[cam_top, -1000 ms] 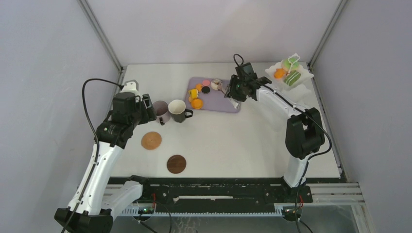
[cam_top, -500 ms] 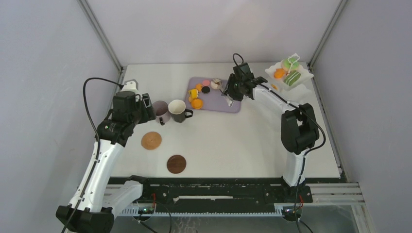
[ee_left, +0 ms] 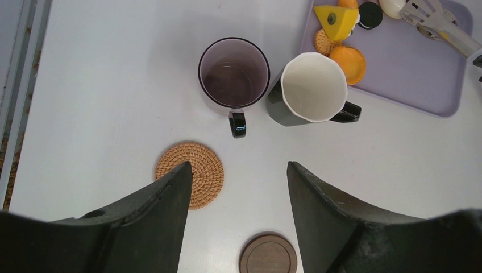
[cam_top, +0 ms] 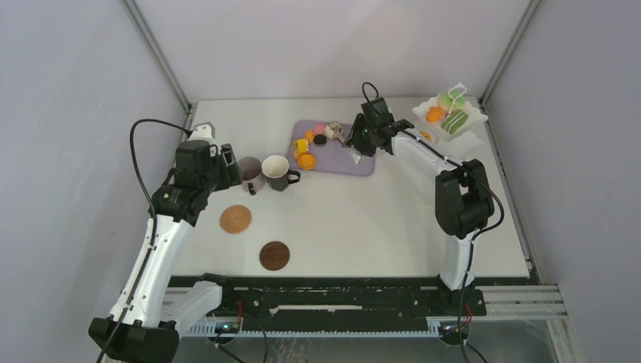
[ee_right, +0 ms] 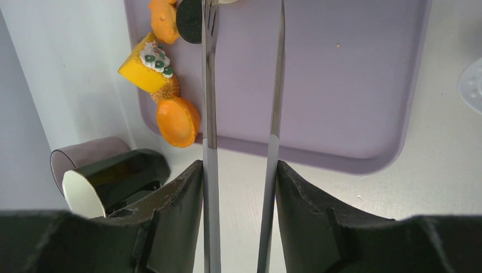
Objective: Serve the afternoon tea
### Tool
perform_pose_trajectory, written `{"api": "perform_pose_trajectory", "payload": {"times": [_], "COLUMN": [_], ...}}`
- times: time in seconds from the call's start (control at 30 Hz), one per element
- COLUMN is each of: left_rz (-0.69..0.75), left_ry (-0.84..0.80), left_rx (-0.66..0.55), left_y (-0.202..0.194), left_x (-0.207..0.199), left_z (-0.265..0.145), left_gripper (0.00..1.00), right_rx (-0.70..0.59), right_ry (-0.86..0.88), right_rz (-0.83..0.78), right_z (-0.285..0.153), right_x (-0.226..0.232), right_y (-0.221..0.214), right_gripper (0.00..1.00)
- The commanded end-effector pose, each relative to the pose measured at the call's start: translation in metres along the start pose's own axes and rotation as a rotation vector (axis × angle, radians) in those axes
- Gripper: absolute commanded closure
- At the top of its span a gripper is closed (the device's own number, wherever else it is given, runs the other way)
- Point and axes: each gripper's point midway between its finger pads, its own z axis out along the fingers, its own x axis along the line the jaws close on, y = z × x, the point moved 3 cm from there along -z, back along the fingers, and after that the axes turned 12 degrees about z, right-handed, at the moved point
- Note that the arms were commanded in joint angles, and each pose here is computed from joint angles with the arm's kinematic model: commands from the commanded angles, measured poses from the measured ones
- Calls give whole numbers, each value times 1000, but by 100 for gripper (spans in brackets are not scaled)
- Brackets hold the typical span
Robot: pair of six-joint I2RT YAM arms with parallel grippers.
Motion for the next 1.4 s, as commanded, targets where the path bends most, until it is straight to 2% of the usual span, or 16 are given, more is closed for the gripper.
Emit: {"api": "perform_pose_trajectory", "payload": {"times": [0.0,0.83,1.37], "left_rz": [10,4,6], "left_ry": [-16,-31,-32], "left_rx": [-37,-21,-18], "left_y": [9,12,13], "left_x": [-1,-4,-4], "left_z": [1,6,8], "left_gripper": [33,33,34], "right_rx": [-94,-118,-48], "right_ry": [133,182,171], "right_rz": [14,25,57], "right_z": [-26,-35,-3], "right_x": [36,43,37], "right_y": [24,39,35], "right_gripper": [45,51,49]}}
